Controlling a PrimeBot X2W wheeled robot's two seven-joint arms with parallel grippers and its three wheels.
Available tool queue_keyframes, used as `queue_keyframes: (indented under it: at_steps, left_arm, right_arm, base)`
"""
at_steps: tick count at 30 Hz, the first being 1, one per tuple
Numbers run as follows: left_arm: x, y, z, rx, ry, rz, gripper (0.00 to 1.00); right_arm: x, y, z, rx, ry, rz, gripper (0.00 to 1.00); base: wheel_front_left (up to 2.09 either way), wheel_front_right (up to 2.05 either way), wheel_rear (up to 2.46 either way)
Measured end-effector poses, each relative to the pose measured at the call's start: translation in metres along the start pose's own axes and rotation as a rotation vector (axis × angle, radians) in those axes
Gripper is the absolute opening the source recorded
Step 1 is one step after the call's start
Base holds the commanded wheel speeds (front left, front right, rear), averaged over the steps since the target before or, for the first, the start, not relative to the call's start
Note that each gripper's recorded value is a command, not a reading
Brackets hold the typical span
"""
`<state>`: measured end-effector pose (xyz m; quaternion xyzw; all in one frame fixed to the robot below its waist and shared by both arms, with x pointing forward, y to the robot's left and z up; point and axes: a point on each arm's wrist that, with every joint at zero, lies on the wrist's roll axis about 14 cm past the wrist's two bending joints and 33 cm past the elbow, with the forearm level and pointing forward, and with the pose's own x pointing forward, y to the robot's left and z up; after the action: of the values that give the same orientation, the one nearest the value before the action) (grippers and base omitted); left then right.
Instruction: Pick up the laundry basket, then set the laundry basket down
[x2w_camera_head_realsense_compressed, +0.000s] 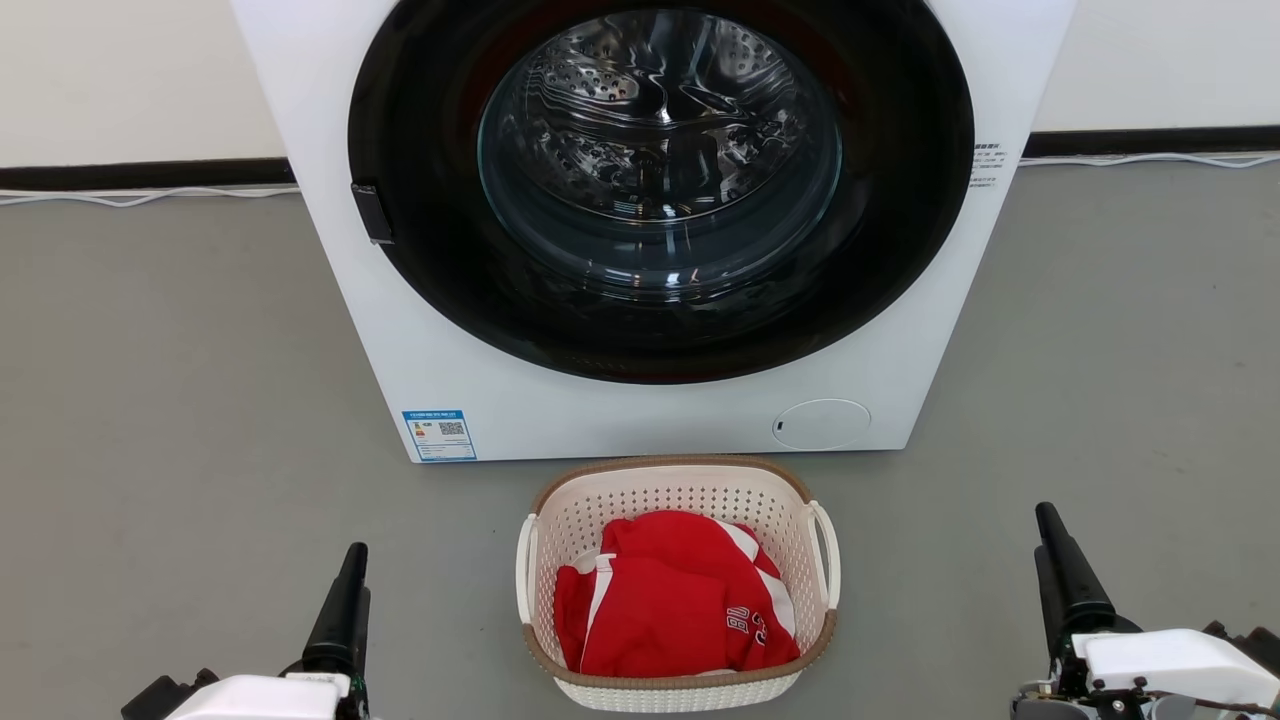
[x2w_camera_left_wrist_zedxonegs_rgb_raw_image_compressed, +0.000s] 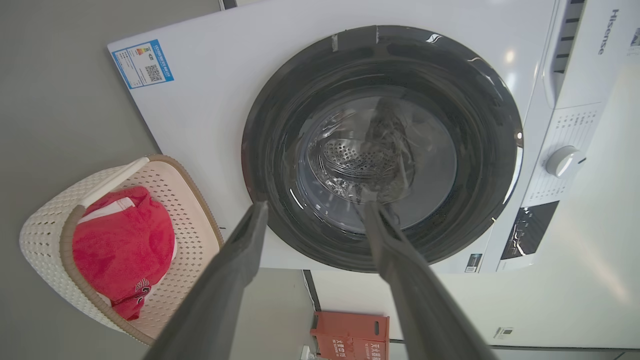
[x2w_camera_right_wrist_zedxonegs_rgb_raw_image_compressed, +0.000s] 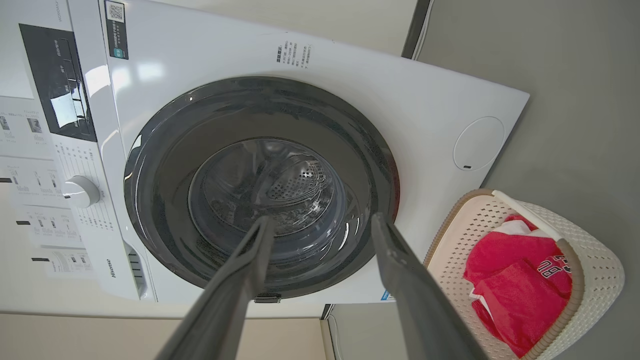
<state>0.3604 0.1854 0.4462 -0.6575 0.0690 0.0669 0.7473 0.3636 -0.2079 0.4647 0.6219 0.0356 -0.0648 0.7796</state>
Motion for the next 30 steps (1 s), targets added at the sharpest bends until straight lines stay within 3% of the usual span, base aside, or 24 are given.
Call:
queue_keyframes:
  at_steps: [18, 30]
  left_arm:
    - [0.0001, 0.0063, -0.0042, 0.327, 0.008, 0.033, 1.00]
    - [0.0004, 0.0067, -0.0056, 0.511, 0.005, 0.036, 1.00]
  right_arm:
    - [-0.0008, 0.0008, -0.0027, -0.381, 0.022, 0.008, 1.00]
    - [-0.0017, 0.0003, -0.0056, -0.560, 0.030, 0.020, 1.00]
  base:
    - [0.00, 0.00, 0.00]
    - [0.00, 0.00, 0.00]
